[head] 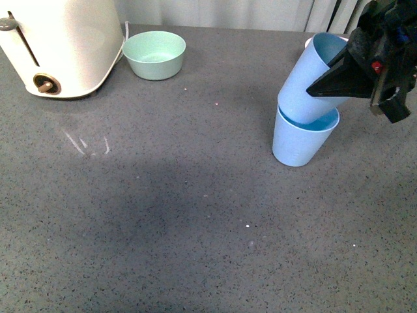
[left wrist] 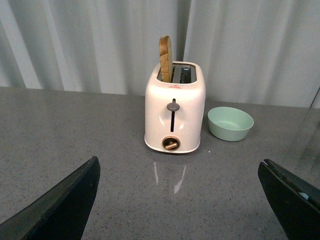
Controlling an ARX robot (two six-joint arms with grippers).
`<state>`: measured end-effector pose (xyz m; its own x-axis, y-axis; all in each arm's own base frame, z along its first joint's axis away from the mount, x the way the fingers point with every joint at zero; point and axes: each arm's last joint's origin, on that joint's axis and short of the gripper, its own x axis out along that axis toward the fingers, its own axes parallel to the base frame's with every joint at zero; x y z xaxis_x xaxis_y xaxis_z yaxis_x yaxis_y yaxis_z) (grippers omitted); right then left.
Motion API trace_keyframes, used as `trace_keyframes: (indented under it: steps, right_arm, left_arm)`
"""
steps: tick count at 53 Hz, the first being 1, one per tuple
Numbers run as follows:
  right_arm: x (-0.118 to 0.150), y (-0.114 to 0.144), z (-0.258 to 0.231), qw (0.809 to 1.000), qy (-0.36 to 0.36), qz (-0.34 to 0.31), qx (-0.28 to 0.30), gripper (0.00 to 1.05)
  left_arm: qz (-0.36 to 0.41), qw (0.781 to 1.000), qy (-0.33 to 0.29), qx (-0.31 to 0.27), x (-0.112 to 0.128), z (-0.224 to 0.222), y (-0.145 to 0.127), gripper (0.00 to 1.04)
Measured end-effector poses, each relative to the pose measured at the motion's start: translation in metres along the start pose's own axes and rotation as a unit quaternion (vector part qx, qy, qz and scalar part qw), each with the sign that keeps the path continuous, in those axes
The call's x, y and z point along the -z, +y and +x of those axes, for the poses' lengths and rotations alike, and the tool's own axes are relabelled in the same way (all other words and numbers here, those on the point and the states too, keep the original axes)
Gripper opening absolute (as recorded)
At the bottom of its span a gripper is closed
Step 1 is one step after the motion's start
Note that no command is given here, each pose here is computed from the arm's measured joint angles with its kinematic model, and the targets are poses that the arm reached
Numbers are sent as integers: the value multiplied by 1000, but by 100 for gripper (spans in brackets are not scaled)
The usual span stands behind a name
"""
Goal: Stack blue cups with both arms
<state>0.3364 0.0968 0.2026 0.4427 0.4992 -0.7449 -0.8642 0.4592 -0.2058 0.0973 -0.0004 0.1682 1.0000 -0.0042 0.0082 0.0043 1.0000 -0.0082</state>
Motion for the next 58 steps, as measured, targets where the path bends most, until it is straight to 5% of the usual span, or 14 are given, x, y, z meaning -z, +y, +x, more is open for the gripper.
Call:
trace_keyframes:
  steps: [14,24,28,33,35,43,51,58]
  right_arm:
    - [-9,-10,-40,994,-77,49,67,60]
    - [2,3,-132,951,-211,109,197,97]
    - [-1,7,-142,930,-234,136,250,91]
    - [27,24,-128,831,-275,243,419,69]
    - [40,34,-124,814,-287,265,429,60]
    - [71,63,-122,799,-305,286,431,27]
    - [94,78,-120,804,-303,290,422,2]
    - [105,89,-120,800,-303,293,428,2]
  left_arm:
    - [0,1000,0,0,0,0,0,96]
    - [0,1000,0,0,0,0,0,96]
    - [0,1000,0,0,0,0,0,96]
    - [0,1000,0,0,0,0,0,96]
    - [0,1000,0,-1,0,0,0,96]
    - [0,1000,0,0,0,0,0,96]
    - [0,1000,0,0,0,0,0,96]
    - [0,1000,0,0,0,0,0,96]
